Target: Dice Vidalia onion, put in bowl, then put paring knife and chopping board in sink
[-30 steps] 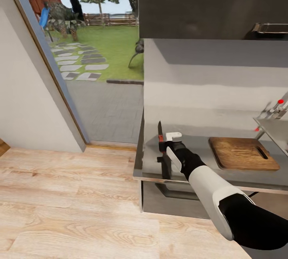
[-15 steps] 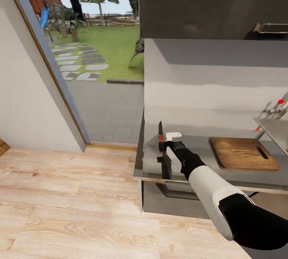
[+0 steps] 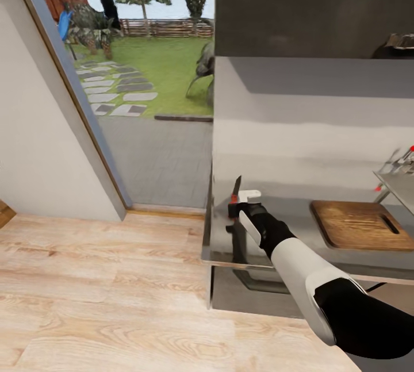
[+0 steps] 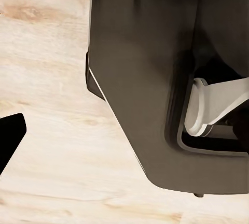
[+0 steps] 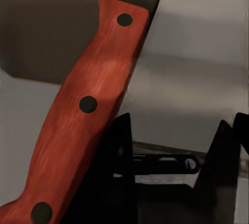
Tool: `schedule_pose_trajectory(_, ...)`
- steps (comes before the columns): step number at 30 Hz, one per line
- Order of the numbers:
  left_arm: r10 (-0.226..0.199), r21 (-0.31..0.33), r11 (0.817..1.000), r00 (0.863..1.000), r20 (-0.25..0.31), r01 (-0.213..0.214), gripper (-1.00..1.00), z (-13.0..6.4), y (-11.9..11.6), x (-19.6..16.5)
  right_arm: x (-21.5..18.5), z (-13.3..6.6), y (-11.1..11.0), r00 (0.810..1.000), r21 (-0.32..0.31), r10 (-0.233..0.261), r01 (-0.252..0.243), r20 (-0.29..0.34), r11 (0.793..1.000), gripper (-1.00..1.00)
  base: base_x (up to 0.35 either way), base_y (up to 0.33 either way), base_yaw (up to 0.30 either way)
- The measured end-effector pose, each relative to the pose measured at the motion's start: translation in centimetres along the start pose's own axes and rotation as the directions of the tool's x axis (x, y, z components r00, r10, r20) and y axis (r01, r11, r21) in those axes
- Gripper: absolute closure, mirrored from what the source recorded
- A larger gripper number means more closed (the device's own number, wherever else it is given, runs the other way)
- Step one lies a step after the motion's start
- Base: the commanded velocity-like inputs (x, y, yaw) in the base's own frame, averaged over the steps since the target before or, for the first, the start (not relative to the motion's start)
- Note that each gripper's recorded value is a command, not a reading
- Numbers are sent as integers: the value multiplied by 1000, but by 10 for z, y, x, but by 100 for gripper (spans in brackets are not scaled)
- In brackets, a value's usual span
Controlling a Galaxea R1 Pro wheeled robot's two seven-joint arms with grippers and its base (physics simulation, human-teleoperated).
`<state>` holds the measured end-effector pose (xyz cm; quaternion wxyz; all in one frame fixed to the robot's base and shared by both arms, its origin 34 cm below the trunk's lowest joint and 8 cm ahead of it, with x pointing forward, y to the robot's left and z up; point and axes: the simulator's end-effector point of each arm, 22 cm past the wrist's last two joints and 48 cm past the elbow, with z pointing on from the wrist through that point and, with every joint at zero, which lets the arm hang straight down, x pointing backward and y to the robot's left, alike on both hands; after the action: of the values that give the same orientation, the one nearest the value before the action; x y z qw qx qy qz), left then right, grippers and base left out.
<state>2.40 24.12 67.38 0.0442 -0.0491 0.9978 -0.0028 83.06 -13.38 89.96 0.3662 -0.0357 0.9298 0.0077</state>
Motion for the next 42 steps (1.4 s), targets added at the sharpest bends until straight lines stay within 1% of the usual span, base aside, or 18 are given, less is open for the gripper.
schedule_pose_trajectory(6, 0, 0, 1000, 1000, 0, 0, -100, 0, 0, 0, 0, 0, 2, 1000, -8, 10, -10, 0, 1000, -100, 218, 12, 0)
schedule_pose_trajectory(16, 0, 0, 1000, 1000, -1, 0, -100, 0, 0, 1, 0, 0, 3, 1000, -11, 14, -14, 0, 1000, -100, 195, -129, 0)
schedule_pose_trajectory(42, 0, 0, 1000, 1000, -2, 0, -100, 0, 0, 1, 0, 0, 3, 1000, -9, 12, -12, 0, 1000, -100, 5, 19, 0)
